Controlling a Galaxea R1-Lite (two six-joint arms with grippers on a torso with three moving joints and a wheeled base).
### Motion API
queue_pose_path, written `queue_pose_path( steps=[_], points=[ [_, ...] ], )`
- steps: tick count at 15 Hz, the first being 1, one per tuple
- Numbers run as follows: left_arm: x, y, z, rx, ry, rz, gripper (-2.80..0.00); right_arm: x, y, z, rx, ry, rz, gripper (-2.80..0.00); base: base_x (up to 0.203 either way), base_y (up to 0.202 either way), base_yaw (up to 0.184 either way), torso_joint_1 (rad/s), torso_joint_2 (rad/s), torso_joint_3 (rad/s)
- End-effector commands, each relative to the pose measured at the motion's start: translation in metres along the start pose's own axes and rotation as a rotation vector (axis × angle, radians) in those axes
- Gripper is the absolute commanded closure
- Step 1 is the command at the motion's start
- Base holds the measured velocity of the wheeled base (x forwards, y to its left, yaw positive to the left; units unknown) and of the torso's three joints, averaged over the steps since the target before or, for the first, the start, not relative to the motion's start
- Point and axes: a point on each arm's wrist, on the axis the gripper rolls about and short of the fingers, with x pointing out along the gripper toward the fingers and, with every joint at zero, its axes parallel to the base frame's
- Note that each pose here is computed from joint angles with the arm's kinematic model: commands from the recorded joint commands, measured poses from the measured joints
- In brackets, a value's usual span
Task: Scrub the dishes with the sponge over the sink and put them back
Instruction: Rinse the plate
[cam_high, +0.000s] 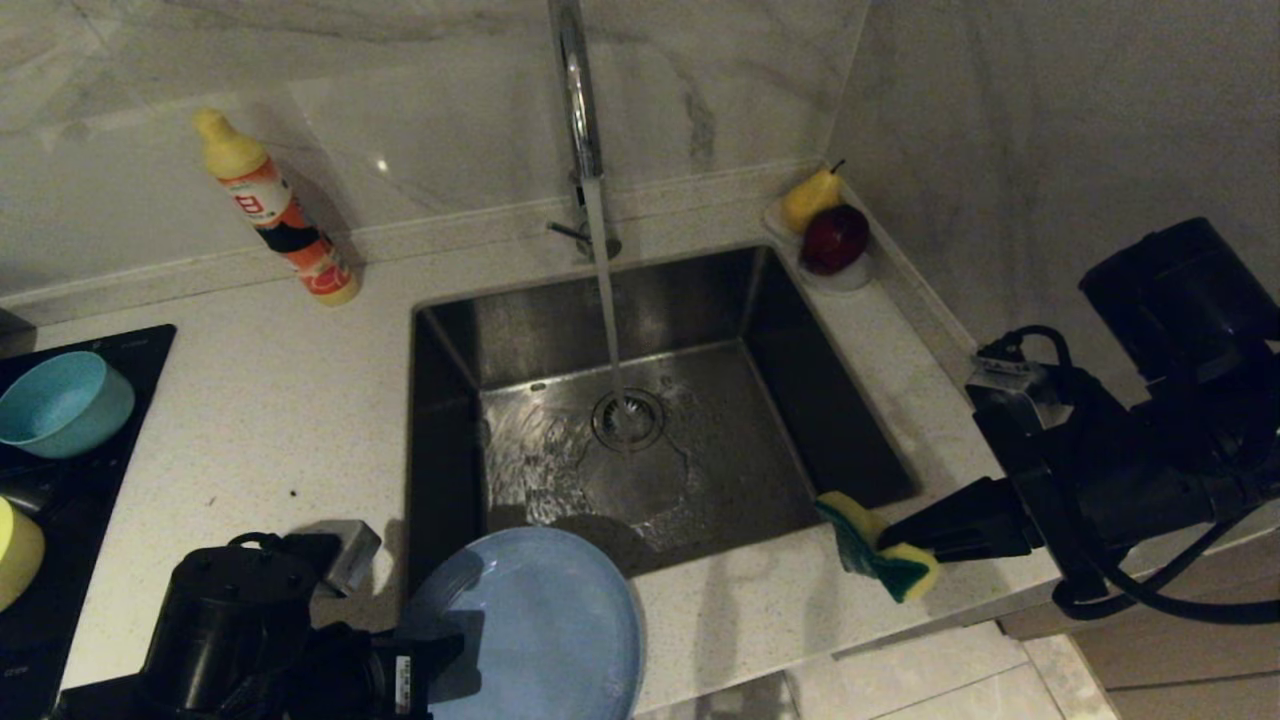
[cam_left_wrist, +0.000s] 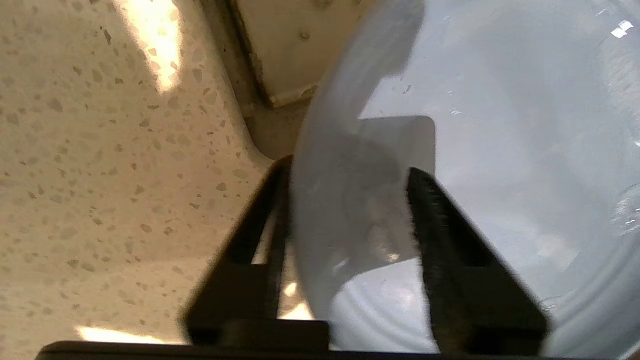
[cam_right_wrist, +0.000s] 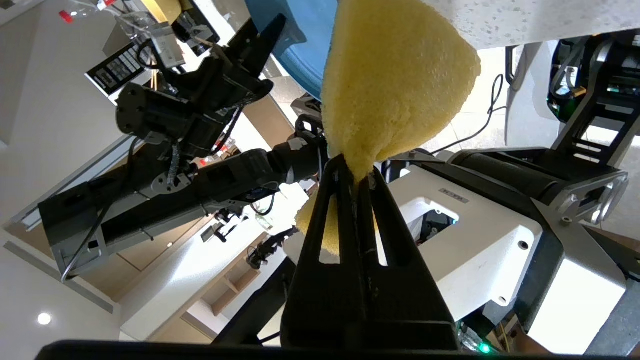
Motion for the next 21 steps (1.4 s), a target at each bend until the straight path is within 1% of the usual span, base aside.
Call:
queue_pose_path(
  steps=[1, 6, 8, 10, 11, 12, 14, 16, 18, 21],
  points=[
    [-0.001, 0.0, 0.0, 0.013, -0.006, 0.0, 0.0, 0.0, -0.004, 0.002, 0.021, 0.003, -0.005, 0.0, 0.0, 0.0, 0.0, 0.0, 0.0, 0.0],
    [-0.001, 0.001, -0.002, 0.025, -0.001, 0.016, 0.0, 0.002, -0.01, 0.005, 0.033, 0.019, 0.02, 0.0, 0.0, 0.0, 0.0, 0.0, 0.0, 0.0],
    [-0.002, 0.002, 0.0, 0.016, -0.015, 0.018, 0.0, 0.003, -0.012, 0.004, 0.039, 0.024, 0.017, 0.0, 0.0, 0.0, 0.0, 0.0, 0.0, 0.0],
    [-0.008, 0.003, 0.007, -0.005, -0.058, 0.013, 0.0, -0.003, -0.009, 0.001, 0.023, 0.008, 0.028, 0.0, 0.0, 0.0, 0.0, 0.0, 0.0, 0.0],
    [-0.008, 0.004, 0.014, -0.024, -0.086, 0.014, 0.0, -0.008, -0.007, -0.002, 0.014, -0.005, 0.037, 0.0, 0.0, 0.0, 0.0, 0.0, 0.0, 0.0],
    [-0.008, 0.002, 0.021, -0.06, -0.111, 0.01, 0.0, -0.014, -0.006, -0.005, 0.008, -0.018, 0.045, 0.0, 0.0, 0.0, 0.0, 0.0, 0.0, 0.0],
    [-0.006, 0.0, 0.04, -0.184, -0.167, 0.008, 0.0, -0.018, -0.009, -0.013, 0.011, -0.016, 0.049, 0.0, 0.0, 0.0, 0.0, 0.0, 0.0, 0.0],
    [-0.004, -0.002, 0.049, -0.231, -0.177, 0.011, 0.0, -0.023, -0.01, -0.017, 0.011, -0.027, 0.05, 0.0, 0.0, 0.0, 0.0, 0.0, 0.0, 0.0],
    [-0.003, -0.006, 0.063, -0.288, -0.21, -0.007, 0.0, -0.034, -0.011, -0.022, 0.009, -0.063, 0.061, 0.0, 0.0, 0.0, 0.0, 0.0, 0.0, 0.0],
    [0.011, -0.013, 0.081, -0.365, -0.232, -0.026, 0.0, -0.038, -0.017, -0.033, 0.014, -0.061, 0.061, 0.0, 0.0, 0.0, 0.0, 0.0, 0.0, 0.0]
  ],
)
